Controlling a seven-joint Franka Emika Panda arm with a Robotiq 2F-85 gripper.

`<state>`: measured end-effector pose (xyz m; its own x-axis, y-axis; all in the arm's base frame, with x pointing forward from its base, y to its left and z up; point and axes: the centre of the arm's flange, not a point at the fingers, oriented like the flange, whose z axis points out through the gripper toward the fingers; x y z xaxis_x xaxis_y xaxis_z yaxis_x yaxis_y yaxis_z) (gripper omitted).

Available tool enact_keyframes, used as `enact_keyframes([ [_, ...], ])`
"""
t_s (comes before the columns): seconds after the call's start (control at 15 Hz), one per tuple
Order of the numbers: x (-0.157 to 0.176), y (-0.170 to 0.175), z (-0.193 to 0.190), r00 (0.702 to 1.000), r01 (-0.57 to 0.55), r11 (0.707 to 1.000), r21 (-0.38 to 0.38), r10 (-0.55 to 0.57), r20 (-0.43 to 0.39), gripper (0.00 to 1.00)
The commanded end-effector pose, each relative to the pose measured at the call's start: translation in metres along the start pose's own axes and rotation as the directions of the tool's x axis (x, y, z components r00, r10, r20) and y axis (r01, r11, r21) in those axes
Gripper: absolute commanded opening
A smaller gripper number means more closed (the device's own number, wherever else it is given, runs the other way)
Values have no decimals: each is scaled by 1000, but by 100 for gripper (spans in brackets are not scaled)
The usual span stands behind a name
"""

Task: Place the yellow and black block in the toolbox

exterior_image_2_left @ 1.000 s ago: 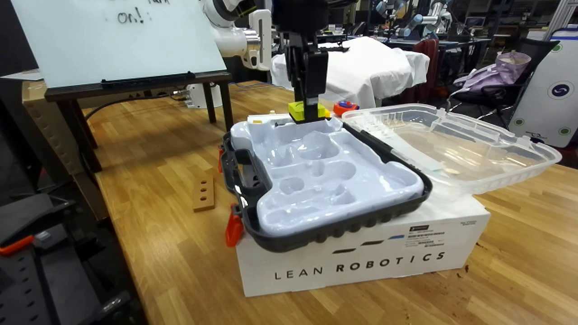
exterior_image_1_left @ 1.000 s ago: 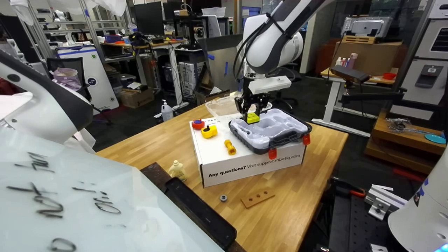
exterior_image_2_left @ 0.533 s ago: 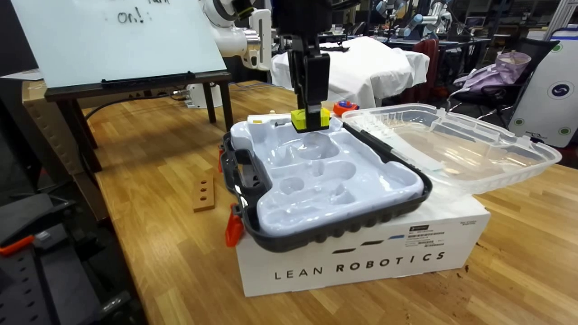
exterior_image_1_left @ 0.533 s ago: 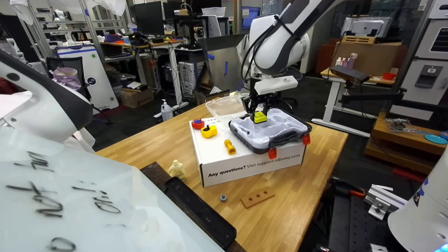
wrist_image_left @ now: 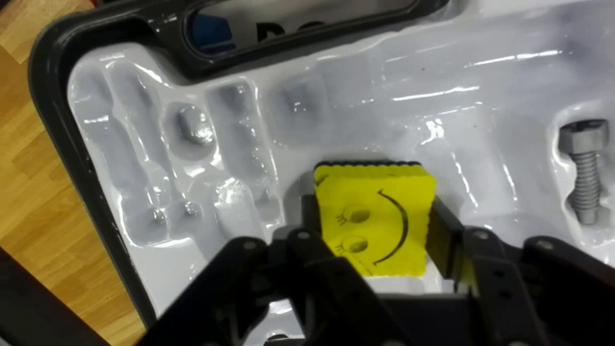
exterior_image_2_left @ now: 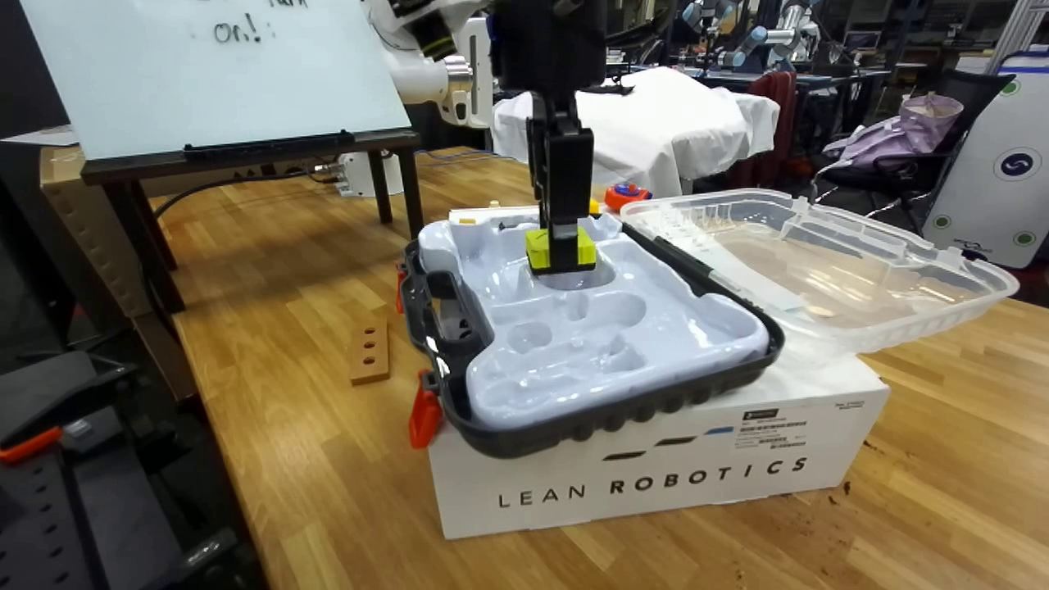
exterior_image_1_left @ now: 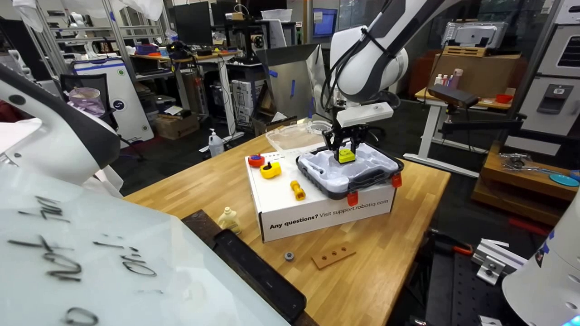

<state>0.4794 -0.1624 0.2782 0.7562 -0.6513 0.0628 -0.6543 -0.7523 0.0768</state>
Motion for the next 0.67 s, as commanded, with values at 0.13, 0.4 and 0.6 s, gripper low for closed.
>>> enact_keyframes([
  [0.13, 7, 5, 5, 998, -61, 998, -3, 61, 9, 29],
  [0.4, 19, -2, 6, 996, -87, 996, 13, 87, 13, 29],
  [0.6, 29, -6, 9, 995, -100, 995, 15, 100, 14, 29],
])
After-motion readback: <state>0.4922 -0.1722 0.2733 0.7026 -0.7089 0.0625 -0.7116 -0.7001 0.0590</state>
